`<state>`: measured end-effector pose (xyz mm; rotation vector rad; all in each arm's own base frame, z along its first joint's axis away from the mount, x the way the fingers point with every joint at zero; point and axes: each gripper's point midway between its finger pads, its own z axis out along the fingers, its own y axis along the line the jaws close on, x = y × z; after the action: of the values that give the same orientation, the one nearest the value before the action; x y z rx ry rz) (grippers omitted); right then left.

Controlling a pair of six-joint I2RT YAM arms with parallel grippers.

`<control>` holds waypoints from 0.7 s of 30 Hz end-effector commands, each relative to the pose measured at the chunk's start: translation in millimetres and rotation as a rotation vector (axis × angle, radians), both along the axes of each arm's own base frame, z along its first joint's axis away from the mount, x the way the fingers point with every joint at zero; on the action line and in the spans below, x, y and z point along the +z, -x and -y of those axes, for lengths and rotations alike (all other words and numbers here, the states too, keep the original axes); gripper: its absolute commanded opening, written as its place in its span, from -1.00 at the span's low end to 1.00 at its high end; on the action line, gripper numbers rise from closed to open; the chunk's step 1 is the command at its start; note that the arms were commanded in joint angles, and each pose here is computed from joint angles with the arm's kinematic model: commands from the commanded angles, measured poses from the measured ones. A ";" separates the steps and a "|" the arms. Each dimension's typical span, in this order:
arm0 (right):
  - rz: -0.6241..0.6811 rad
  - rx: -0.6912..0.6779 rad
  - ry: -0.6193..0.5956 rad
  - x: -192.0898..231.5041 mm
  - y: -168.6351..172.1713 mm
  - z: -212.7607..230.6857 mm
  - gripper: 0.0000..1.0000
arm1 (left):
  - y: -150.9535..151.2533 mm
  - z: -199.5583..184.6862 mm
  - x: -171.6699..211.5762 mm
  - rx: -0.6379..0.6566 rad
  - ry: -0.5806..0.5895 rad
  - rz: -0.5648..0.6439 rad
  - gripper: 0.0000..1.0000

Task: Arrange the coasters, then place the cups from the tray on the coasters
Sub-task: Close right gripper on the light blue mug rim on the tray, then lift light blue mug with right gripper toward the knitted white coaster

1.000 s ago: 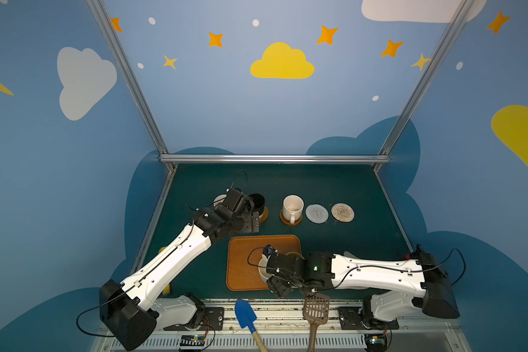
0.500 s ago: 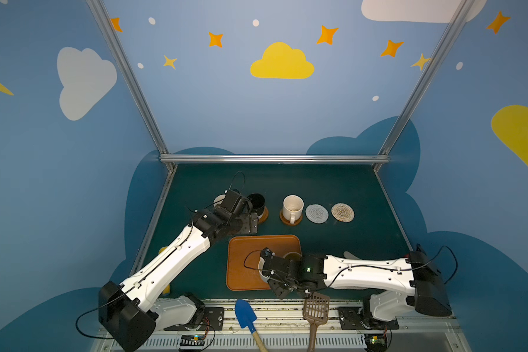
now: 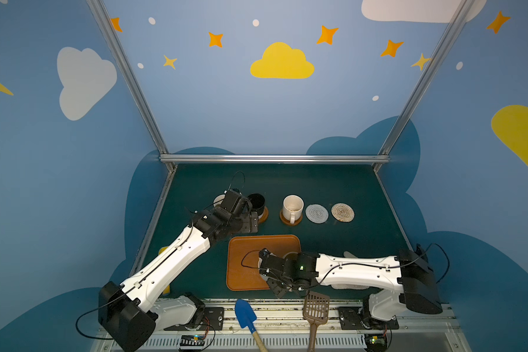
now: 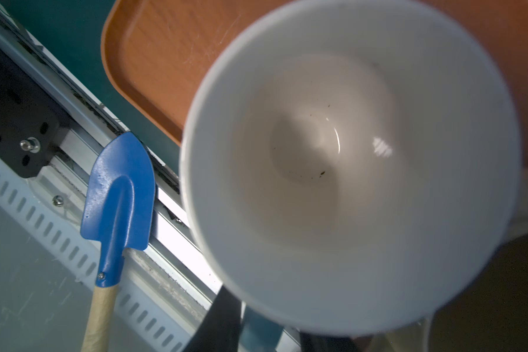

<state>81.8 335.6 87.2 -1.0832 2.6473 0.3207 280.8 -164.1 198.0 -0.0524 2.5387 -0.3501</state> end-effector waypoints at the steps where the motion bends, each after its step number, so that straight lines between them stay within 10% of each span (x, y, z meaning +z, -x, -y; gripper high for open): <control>1: 0.017 0.001 -0.033 7.4 -7.1 -8.6 -0.50 | -1.4 0.8 4.6 -0.008 0.014 0.018 0.99; 8: 0.027 0.019 -0.052 11.1 -10.9 -15.3 -1.00 | -2.9 0.6 3.7 -0.010 0.012 0.017 0.99; 21: 0.077 -0.017 -0.150 56.7 -33.4 -22.4 -1.00 | -5.5 -3.0 19.8 -0.032 0.040 0.040 0.99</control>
<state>99.4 344.6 99.0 -1.0853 2.6132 0.3378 285.3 -160.1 199.2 -0.0492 2.5348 -0.3654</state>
